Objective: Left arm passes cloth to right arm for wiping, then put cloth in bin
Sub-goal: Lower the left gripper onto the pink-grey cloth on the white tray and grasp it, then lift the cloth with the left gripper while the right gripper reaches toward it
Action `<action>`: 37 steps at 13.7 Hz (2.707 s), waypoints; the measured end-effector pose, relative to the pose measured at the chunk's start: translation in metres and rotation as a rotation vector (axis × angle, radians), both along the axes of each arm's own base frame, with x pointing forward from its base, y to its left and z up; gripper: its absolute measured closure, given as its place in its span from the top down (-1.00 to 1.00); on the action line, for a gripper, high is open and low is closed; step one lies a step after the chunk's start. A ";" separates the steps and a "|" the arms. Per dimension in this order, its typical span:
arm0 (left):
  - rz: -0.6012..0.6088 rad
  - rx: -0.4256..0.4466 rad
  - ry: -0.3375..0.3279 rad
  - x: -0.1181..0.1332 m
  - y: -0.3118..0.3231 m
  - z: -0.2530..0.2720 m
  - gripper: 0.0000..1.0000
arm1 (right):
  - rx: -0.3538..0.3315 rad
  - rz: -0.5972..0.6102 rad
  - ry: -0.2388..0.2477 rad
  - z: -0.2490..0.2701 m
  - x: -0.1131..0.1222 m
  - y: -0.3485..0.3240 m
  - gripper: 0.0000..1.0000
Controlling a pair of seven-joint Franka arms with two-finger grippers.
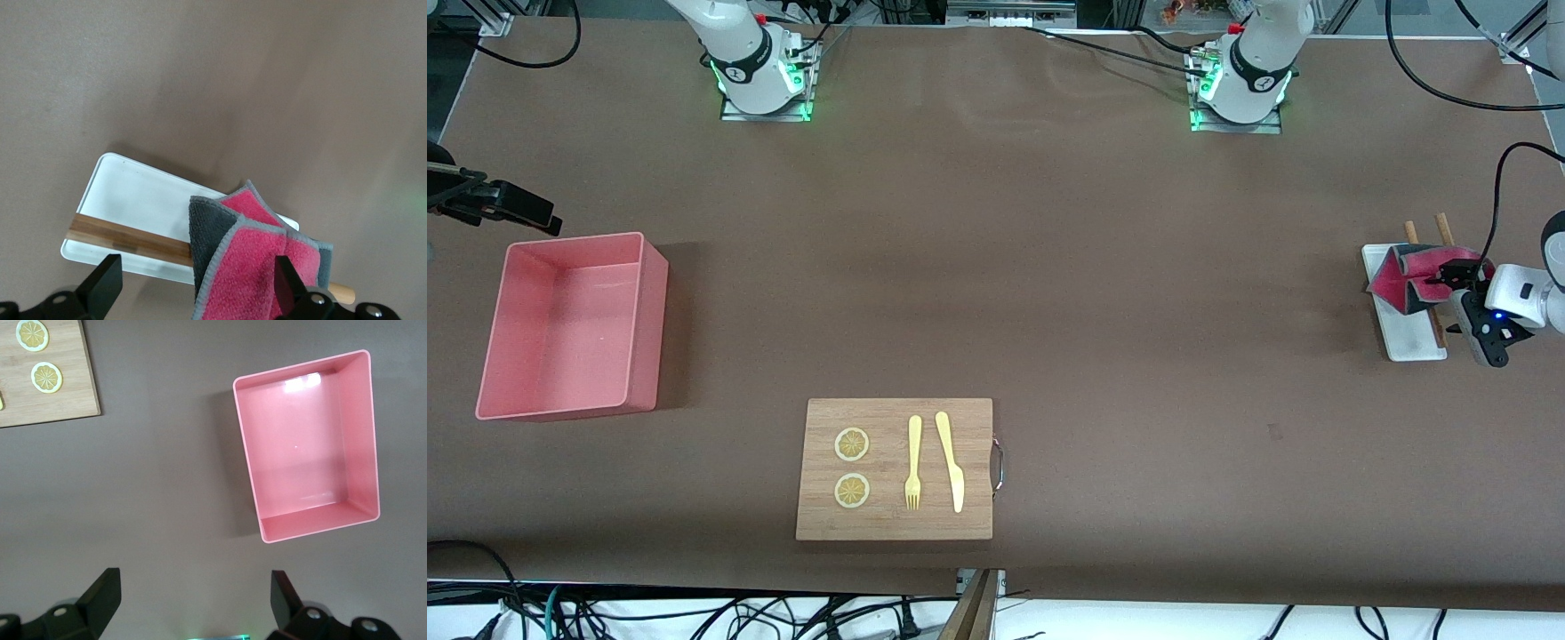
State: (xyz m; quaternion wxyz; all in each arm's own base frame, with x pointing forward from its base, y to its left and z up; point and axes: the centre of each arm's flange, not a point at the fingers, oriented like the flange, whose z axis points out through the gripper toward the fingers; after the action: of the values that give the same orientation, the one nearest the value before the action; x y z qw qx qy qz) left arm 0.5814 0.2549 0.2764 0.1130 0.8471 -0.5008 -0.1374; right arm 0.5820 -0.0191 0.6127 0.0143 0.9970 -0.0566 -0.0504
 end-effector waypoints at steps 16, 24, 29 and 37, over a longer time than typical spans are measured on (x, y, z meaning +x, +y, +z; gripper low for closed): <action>-0.049 -0.036 0.022 -0.005 0.001 0.002 -0.77 | 0.000 -0.001 0.000 0.000 0.000 -0.001 0.99; -0.041 0.007 -0.002 0.034 -0.087 0.138 -0.94 | 0.000 -0.002 0.000 0.000 0.000 -0.001 0.99; 0.073 0.038 0.042 0.052 -0.223 0.190 -0.94 | 0.004 0.002 0.007 -0.008 0.004 0.002 0.99; 0.626 -0.107 0.351 0.040 -0.459 0.169 -0.94 | 0.048 0.075 0.054 -0.076 0.040 0.054 0.99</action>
State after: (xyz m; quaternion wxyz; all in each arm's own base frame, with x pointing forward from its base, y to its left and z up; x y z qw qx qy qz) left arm 0.6217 -0.2036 0.4454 0.2779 0.9158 -0.1967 -0.2130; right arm 0.6219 0.0346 0.5366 -0.0062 0.9968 -0.0176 -0.0783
